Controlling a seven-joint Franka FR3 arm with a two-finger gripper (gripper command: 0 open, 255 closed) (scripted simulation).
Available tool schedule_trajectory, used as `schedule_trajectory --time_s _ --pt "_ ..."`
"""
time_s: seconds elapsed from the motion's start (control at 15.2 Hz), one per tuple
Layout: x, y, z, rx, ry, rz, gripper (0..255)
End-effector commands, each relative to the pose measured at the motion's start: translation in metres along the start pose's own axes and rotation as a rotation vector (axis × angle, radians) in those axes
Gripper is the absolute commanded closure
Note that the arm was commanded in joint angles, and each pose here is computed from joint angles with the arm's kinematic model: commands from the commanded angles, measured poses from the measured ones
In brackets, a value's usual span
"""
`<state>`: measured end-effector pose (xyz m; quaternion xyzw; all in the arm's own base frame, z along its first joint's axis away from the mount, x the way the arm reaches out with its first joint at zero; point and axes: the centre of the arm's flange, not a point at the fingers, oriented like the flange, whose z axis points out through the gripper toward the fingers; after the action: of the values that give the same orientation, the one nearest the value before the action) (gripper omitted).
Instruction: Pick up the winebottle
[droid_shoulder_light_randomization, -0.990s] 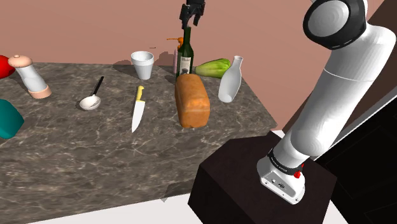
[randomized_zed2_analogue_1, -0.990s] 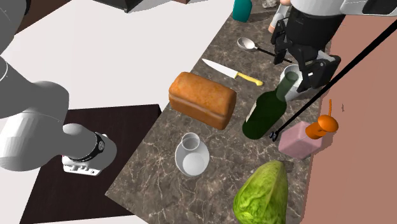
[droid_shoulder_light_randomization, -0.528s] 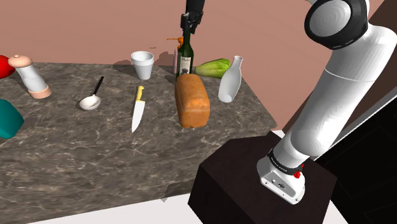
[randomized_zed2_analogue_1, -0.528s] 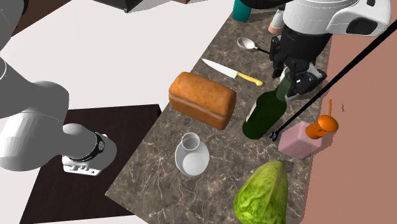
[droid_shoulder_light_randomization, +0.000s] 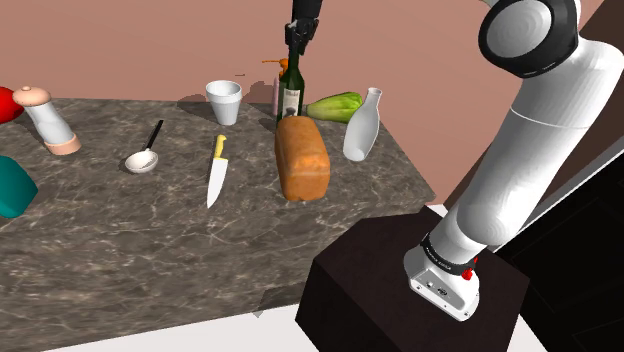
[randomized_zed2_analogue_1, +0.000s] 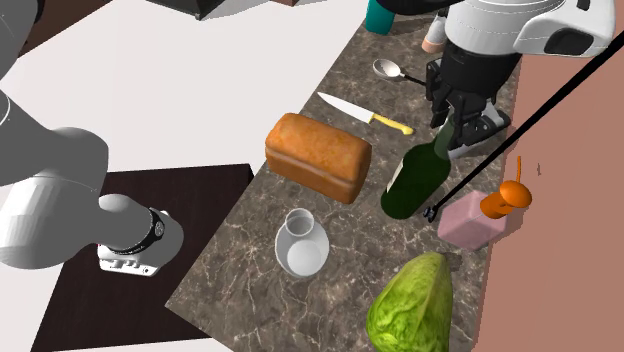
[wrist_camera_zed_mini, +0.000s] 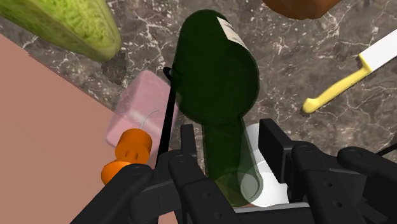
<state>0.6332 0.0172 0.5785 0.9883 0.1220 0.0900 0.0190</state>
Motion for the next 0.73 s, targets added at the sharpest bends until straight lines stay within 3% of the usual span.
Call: schedule_trajectory --time_s 0.0,0.66 --pt "0.0 -0.001 0.001 0.0 -0.002 0.0 255" --pt "0.009 0.003 -0.051 0.0 -0.002 0.0 255"
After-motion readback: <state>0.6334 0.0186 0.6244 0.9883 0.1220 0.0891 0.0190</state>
